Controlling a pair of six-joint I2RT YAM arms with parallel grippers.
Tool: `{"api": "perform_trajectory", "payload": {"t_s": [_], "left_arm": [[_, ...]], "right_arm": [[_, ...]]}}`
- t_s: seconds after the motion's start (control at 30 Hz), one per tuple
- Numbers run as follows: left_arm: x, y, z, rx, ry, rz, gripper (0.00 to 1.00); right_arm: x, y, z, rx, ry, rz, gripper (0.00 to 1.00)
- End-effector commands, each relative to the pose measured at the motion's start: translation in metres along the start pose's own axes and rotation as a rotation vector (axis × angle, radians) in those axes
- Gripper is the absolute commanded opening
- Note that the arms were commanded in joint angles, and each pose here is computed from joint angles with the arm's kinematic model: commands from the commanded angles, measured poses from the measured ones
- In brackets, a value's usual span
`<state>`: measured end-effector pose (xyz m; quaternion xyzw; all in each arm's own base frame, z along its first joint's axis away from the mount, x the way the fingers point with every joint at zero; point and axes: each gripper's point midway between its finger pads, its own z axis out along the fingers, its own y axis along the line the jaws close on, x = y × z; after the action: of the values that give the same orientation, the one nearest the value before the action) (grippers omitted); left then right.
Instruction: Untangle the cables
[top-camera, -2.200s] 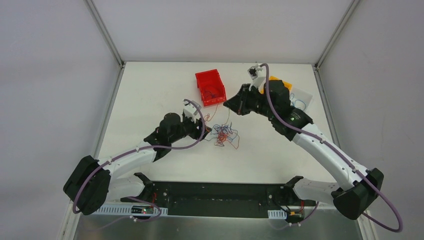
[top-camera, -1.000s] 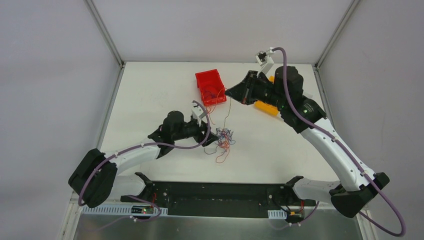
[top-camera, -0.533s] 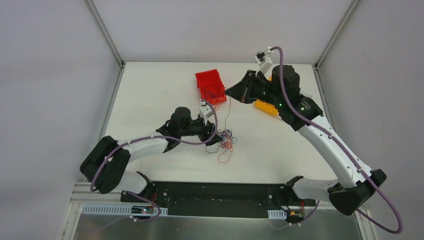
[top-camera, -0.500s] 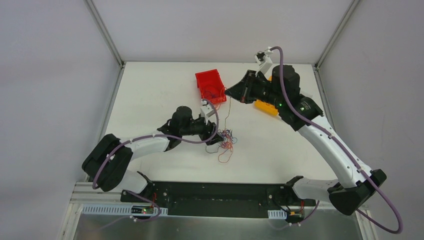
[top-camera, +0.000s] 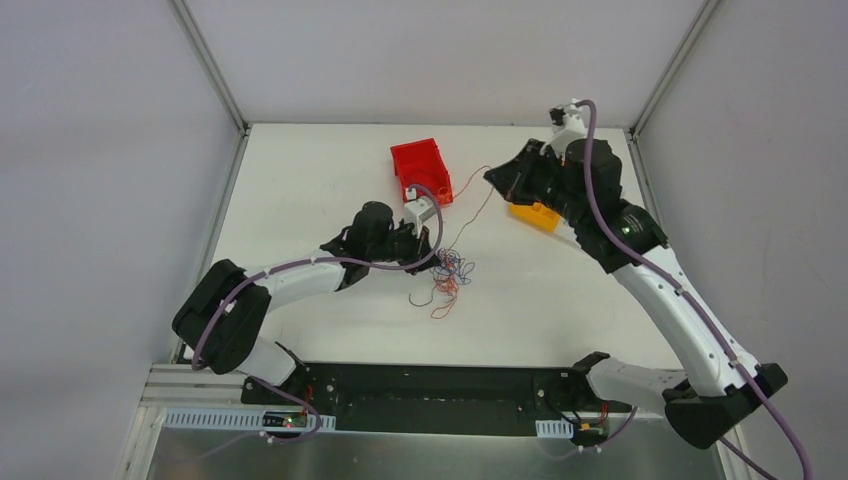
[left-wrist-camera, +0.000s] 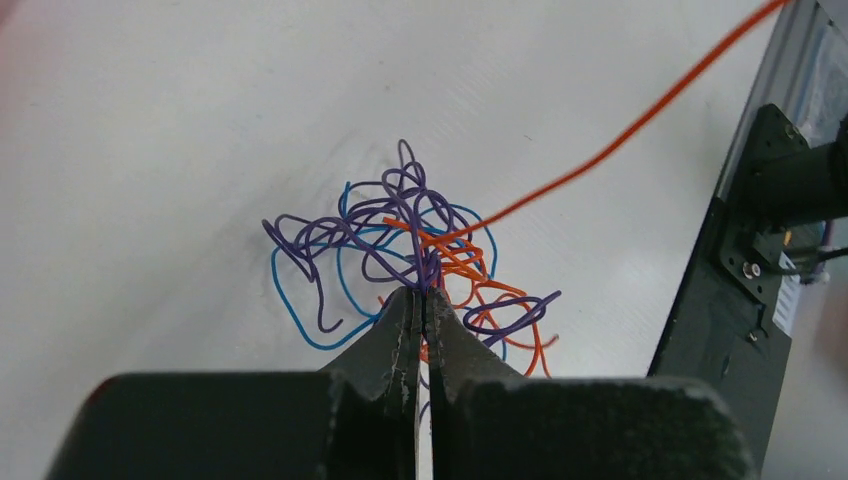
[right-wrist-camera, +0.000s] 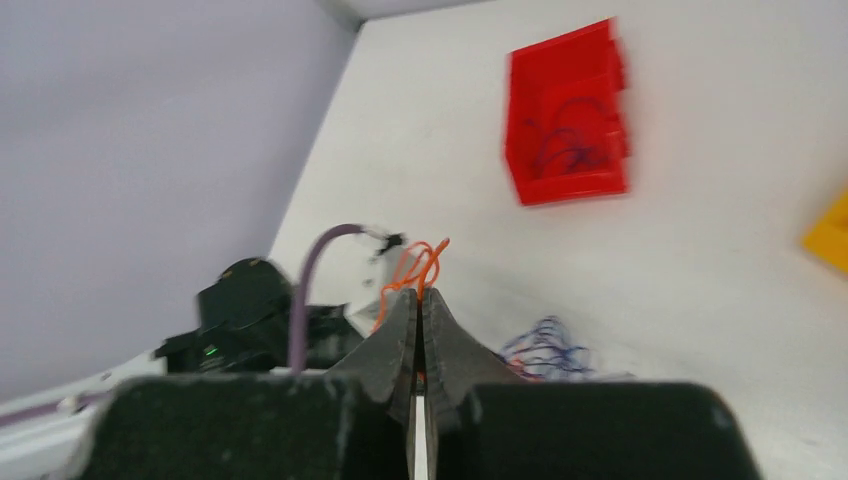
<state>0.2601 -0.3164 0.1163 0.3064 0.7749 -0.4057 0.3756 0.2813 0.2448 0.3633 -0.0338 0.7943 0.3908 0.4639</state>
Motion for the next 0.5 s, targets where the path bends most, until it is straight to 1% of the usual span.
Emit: {"api": "perform_trajectory", "payload": {"t_s": [0.0,0.07,0.13,0.2,0.33,0.43,0.47], "left_arm": [[-0.014,0.031,-0.021,-0.172,-0.050,-0.064,0.00],[-0.012,0.053,-0.033,-0.261,-0.063,-0.125,0.00],[-0.012,0.077,-0.049,-0.361,-0.097,-0.188,0.00],[-0.011,0.095,-0.067,-0.448,-0.143,-0.245,0.00],[-0.008,0.120,-0.100,-0.629,-0.232,-0.287,0.00],[-0.007,0.129,-0.116,-0.718,-0.283,-0.292,0.00],[-0.008,0.128,-0.118,-0.719,-0.289,-0.287,0.00]], "right_arm": [[-0.056,-0.069,-0.060,0.408,-0.318,-0.109,0.00],[-0.069,-0.106,-0.095,0.629,-0.446,-0.113,0.00],[-0.071,-0.138,-0.124,0.809,-0.539,-0.094,0.00],[-0.066,-0.161,-0.142,0.912,-0.584,-0.069,0.00],[-0.048,-0.193,-0.149,1.034,-0.543,-0.022,0.00],[-0.040,-0.201,-0.144,1.060,-0.491,0.004,0.00],[-0.037,-0.202,-0.140,1.047,-0.470,0.006,0.00]]}}
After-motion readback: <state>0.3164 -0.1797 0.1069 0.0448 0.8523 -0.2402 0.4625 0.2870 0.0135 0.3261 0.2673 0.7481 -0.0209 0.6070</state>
